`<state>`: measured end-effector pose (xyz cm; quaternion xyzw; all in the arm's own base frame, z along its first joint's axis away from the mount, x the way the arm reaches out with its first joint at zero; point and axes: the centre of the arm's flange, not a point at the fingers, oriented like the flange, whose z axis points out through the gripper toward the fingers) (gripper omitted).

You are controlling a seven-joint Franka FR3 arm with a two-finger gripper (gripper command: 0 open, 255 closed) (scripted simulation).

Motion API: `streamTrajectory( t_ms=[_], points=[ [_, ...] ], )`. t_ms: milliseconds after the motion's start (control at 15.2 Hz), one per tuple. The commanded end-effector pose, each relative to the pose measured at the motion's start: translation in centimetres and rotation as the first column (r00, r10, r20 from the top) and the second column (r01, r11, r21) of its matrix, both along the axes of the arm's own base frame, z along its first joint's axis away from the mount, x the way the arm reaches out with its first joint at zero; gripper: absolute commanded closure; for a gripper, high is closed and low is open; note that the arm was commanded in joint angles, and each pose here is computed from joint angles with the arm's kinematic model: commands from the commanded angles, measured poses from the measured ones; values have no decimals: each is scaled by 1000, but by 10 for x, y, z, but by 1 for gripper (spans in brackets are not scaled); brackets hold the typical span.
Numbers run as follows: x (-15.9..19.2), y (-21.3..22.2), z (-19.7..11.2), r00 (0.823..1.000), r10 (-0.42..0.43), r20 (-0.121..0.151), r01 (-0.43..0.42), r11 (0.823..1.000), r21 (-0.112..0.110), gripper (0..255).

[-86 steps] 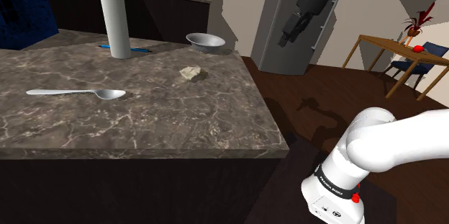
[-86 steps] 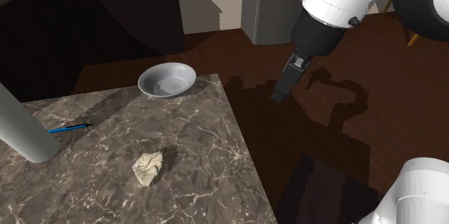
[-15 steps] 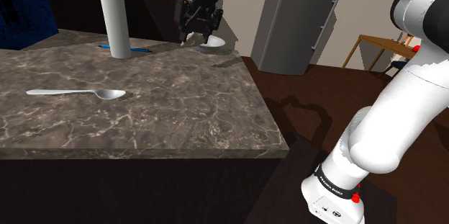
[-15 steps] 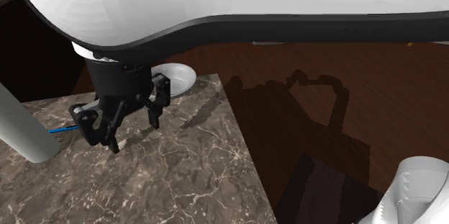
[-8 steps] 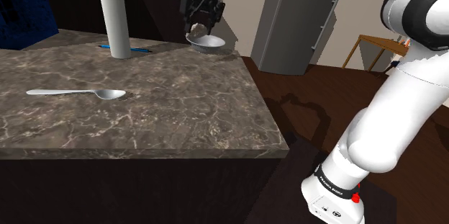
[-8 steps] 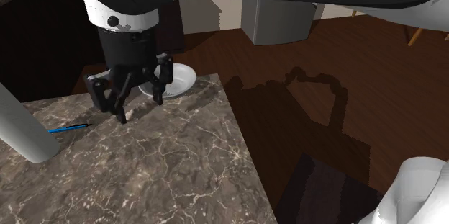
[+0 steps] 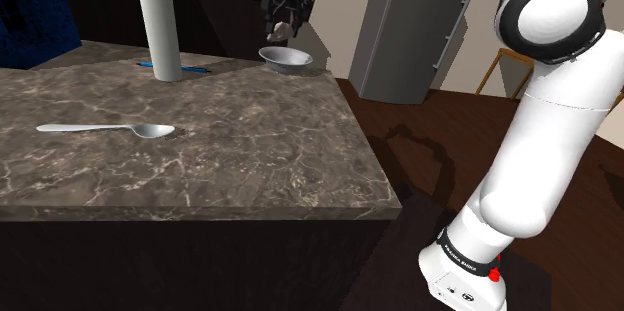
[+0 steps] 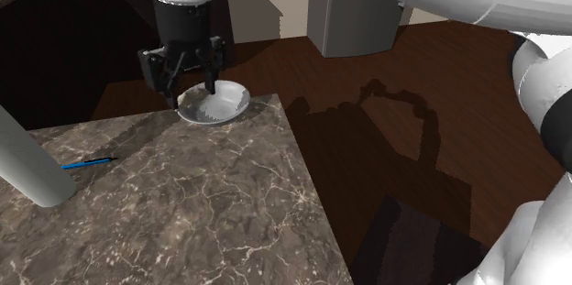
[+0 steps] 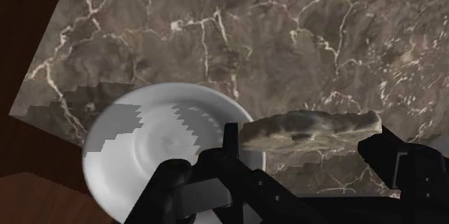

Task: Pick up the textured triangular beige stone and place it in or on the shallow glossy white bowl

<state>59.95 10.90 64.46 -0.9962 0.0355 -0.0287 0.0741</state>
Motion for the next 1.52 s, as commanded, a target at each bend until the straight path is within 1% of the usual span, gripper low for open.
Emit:
streamTrajectory(
  t_ms=[0, 396, 462, 1254, 1320, 1452],
  points=[
    [16, -23, -1, 1000, 1, 1, -1, 1000, -1, 255],
    [65, -84, 0, 1000, 1, 1, -1, 1000, -1, 255],
    [69, -88, 0, 1000, 1, 1, -1, 1000, -1, 255],
    [69, -88, -63, 1000, 1, 1, -1, 1000, -1, 255],
    [69, -88, -72, 1000, 1, 1, -1, 1000, -1, 255],
    [69, -88, -72, 1000, 1, 1, -1, 1000, -1, 255]
  ],
)
